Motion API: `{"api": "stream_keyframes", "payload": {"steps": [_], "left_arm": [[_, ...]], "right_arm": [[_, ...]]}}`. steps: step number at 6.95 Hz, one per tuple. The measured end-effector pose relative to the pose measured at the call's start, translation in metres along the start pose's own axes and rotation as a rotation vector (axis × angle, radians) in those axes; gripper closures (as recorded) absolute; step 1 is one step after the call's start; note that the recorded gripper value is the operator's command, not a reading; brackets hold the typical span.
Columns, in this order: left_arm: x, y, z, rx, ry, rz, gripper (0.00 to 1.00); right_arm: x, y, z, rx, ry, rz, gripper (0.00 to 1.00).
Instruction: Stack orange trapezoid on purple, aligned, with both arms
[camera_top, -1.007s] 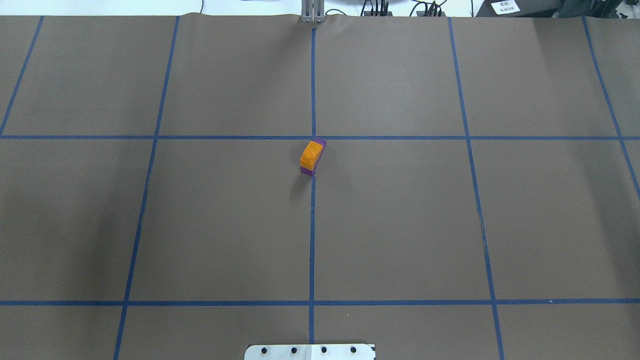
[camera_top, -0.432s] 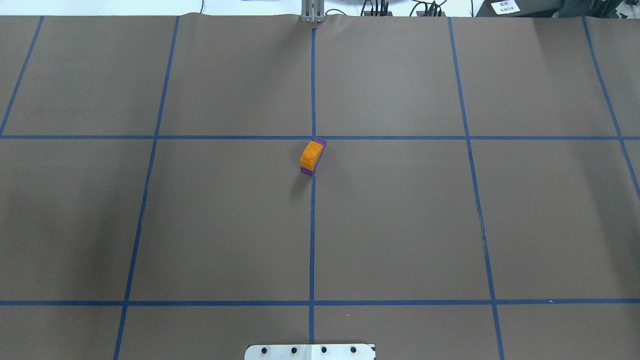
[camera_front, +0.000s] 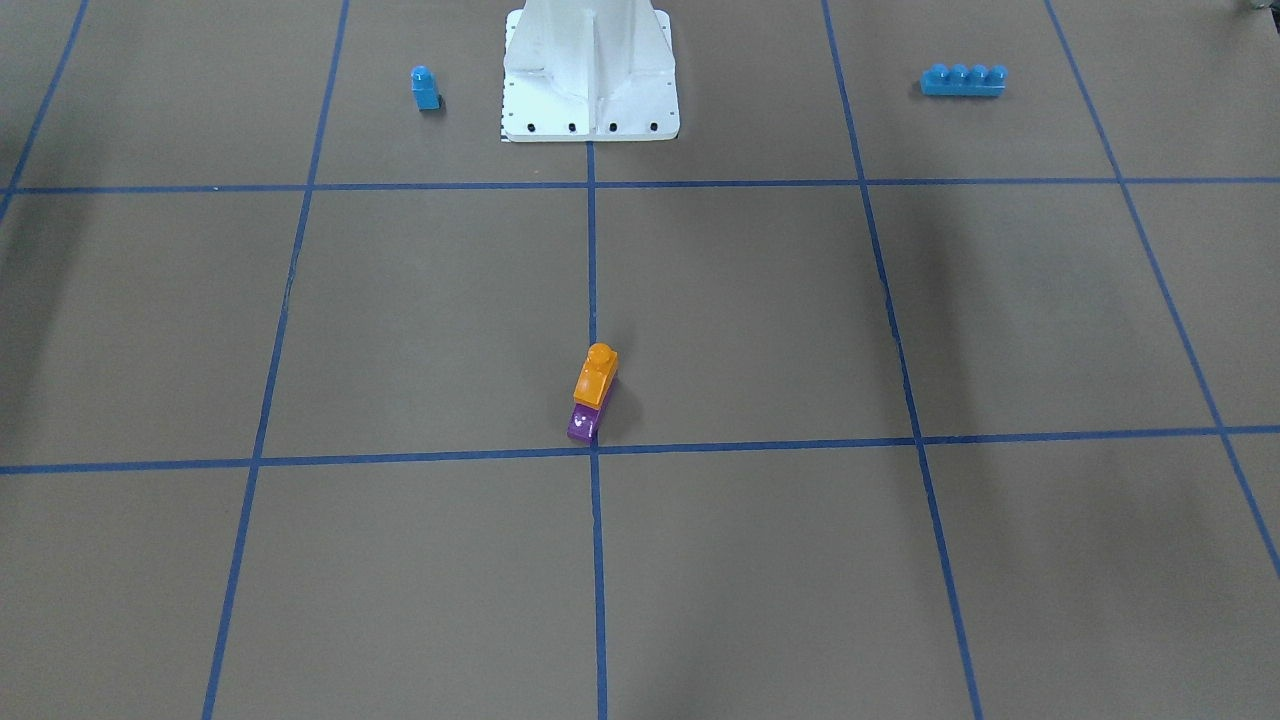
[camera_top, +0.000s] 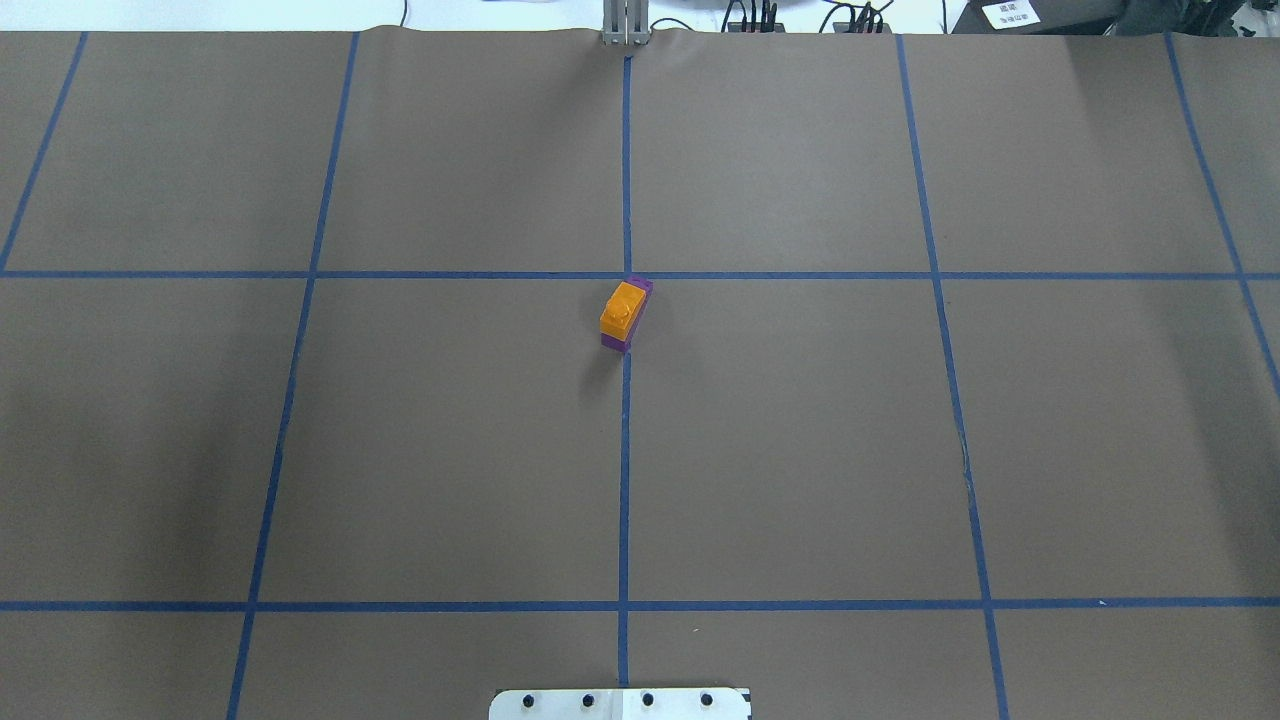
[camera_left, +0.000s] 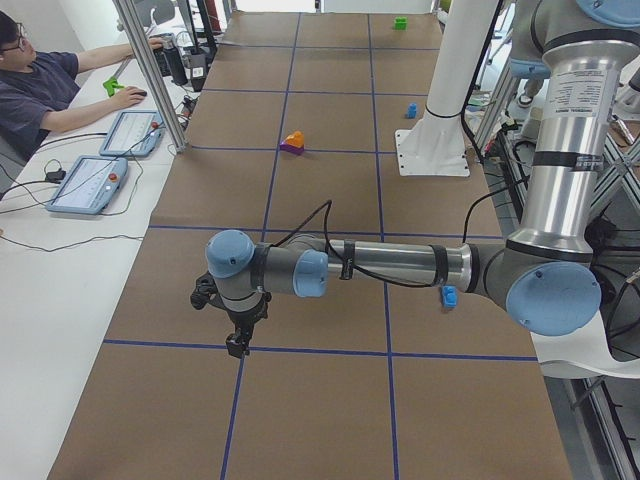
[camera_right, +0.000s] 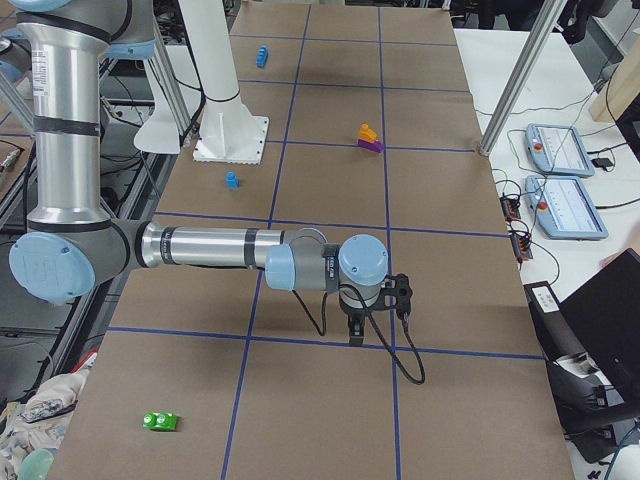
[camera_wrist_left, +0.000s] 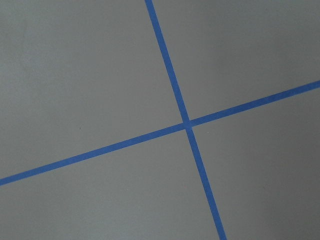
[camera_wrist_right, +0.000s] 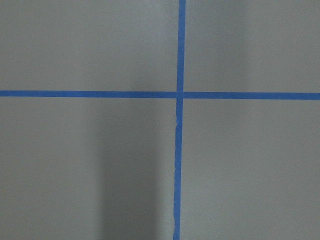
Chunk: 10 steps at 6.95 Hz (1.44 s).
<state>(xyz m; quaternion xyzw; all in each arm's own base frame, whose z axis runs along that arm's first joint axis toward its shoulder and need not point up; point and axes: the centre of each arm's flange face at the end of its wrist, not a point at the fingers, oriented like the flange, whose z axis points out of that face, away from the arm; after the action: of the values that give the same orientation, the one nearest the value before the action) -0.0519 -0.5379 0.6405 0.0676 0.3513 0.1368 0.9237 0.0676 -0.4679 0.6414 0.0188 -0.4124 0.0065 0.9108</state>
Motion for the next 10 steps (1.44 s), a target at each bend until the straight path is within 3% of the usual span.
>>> {"api": "stream_keyframes", "payload": {"steps": [5, 8, 10], "left_arm": [[-0.0005, 0.0004, 0.0006, -0.003, 0.000, -0.008, 0.00], [-0.0009, 0.0000, -0.0001, -0.005, -0.008, -0.121, 0.00], [-0.0013, 0.0001, 0.0001, -0.006, -0.011, -0.138, 0.00]], "right_arm": [[0.0021, 0.0001, 0.0013, -0.003, 0.006, 0.003, 0.00], [0.0047, 0.0008, 0.0034, -0.007, 0.009, 0.008, 0.00], [0.0053, 0.0010, 0.0038, -0.008, 0.010, 0.009, 0.00]]}}
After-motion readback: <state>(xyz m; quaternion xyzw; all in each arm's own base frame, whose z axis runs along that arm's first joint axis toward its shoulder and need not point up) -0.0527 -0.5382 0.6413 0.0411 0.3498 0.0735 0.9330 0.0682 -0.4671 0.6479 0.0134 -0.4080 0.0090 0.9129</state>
